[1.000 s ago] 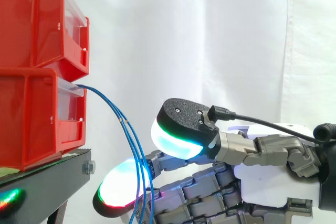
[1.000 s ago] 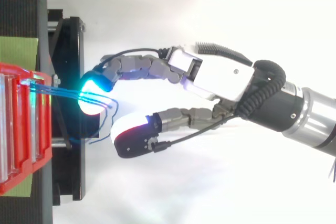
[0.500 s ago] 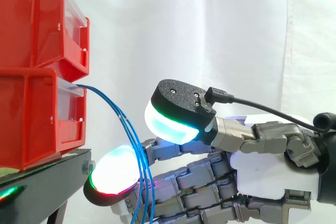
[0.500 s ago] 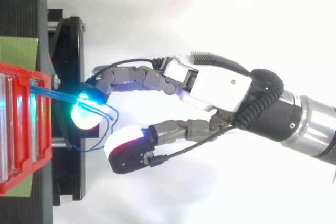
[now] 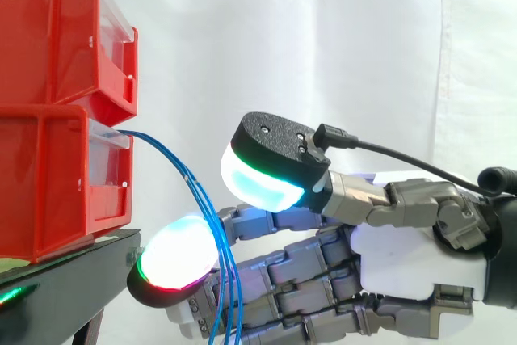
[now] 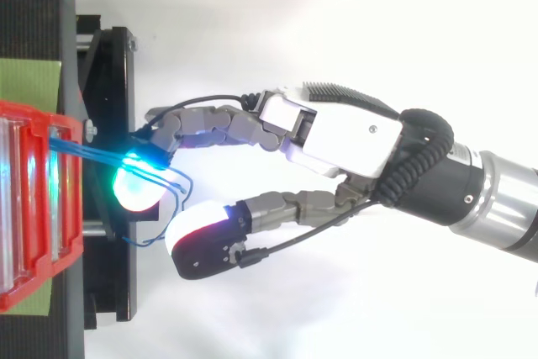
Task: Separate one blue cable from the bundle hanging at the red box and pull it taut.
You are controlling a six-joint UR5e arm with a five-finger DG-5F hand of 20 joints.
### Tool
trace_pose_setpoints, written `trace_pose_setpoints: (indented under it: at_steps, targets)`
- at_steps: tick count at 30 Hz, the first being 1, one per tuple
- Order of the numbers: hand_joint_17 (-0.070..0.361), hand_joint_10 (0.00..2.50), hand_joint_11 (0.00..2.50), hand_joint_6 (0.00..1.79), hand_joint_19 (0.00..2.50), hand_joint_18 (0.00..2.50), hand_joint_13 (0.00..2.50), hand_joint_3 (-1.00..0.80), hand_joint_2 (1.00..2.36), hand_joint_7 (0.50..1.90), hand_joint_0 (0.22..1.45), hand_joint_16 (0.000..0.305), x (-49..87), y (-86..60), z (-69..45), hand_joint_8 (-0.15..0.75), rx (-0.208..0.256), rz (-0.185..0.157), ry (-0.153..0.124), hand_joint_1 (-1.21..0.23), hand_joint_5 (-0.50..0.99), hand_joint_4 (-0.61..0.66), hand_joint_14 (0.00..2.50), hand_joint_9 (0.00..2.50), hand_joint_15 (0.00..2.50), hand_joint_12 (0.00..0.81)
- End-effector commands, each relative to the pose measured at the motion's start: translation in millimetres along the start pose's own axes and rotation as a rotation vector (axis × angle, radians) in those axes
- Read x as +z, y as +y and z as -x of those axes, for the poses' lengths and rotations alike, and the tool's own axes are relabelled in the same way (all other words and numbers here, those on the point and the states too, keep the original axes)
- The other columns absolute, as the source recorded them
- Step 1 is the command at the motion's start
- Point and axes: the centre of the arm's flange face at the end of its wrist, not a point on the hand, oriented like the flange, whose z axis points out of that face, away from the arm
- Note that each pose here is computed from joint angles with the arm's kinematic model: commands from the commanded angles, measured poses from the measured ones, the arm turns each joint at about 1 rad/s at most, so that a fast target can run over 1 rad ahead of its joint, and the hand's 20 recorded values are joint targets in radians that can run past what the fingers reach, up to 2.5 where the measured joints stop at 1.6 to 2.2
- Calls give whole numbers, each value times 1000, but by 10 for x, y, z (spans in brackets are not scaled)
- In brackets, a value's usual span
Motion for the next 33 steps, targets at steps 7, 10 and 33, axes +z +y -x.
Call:
trace_pose_setpoints:
  at_steps: [7,10,33]
  targets:
    - [81,5,149,503,222,342,343,-495,1000,948,583,36,60,74,100,269,-2,-38,18,-506,-148,299,0,620,0,278]
    - [81,6,164,503,215,343,345,-494,1000,971,587,36,62,54,146,271,3,-51,17,-511,-146,296,0,623,0,277]
    - [79,5,157,503,218,349,350,-465,1003,1057,604,35,184,226,316,267,-6,-86,50,-525,-135,266,0,630,1,274]
